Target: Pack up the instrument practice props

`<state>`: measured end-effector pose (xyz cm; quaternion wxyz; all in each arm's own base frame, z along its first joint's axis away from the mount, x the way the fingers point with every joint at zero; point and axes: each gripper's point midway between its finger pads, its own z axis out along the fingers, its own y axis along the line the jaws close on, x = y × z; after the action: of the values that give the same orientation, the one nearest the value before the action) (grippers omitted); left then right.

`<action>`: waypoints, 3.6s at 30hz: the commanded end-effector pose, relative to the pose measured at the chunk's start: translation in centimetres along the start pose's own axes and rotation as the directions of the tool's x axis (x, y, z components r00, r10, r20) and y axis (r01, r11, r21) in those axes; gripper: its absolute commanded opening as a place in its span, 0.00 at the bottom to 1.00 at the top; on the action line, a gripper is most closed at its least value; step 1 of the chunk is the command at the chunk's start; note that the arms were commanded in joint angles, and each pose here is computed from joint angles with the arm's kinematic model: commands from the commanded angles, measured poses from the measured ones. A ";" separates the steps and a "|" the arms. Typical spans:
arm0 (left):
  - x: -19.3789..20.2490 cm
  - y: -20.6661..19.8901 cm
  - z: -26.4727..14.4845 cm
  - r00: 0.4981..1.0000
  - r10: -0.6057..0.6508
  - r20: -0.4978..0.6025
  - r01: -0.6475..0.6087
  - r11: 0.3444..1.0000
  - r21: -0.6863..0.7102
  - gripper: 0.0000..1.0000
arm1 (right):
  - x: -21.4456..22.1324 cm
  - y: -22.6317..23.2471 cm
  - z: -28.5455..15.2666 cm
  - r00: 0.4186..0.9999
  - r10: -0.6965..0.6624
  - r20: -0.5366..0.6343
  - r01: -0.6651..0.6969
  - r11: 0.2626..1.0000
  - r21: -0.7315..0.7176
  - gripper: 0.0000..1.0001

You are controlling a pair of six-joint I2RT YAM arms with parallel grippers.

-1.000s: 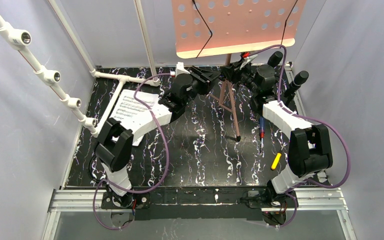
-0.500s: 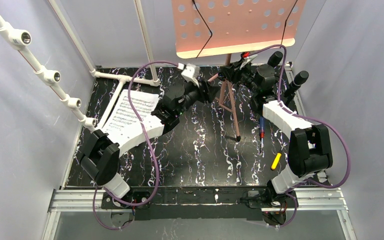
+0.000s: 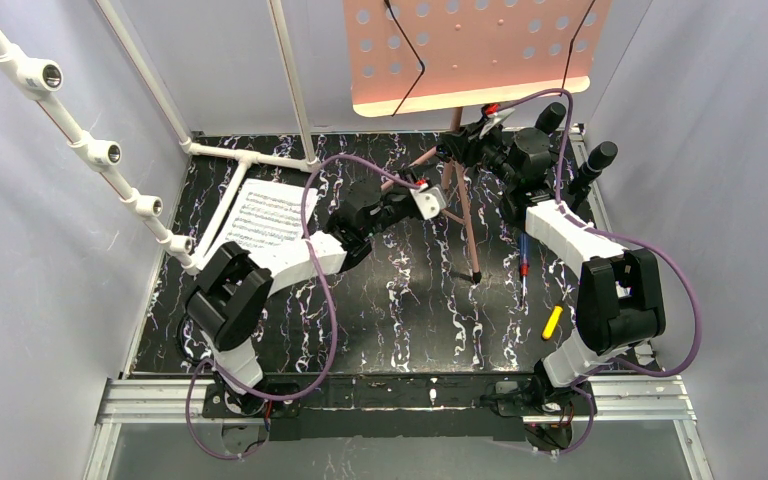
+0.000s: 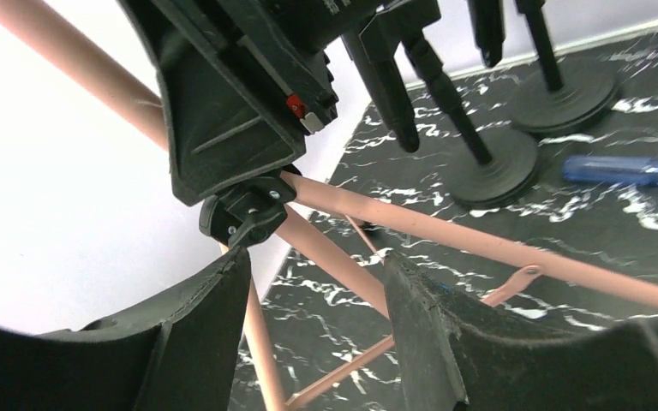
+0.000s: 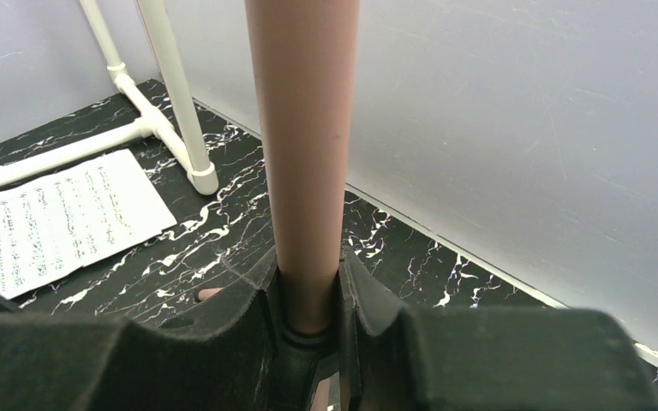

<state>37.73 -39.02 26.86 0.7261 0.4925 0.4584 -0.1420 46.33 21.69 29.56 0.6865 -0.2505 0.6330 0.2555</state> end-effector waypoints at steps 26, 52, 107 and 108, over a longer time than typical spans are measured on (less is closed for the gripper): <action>0.8 4.9 5.3 0.959 0.284 0.006 -0.283 0.957 -0.066 0.43 | 5.8 1.7 -0.4 0.979 0.054 -0.195 -0.067 0.996 -0.059 0.01; -1.2 4.8 3.2 0.173 -0.952 0.253 0.966 0.114 -0.230 0.00 | 5.7 2.2 -0.5 0.979 0.104 -0.176 -0.116 0.991 -0.059 0.01; -5.0 5.3 -14.1 0.644 -0.765 0.021 0.758 0.634 -0.154 0.64 | 1.1 15.8 -4.6 0.970 0.182 -0.159 -0.230 0.895 -0.381 0.01; -5.4 5.4 -13.8 0.651 -0.759 0.024 0.754 0.643 -0.135 0.64 | 1.2 16.2 -4.7 0.970 0.182 -0.164 -0.233 0.891 -0.390 0.01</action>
<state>31.66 -24.78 28.92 0.5913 0.1464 0.7014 -0.3701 36.47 28.05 29.87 0.6301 -0.3243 0.6064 0.3606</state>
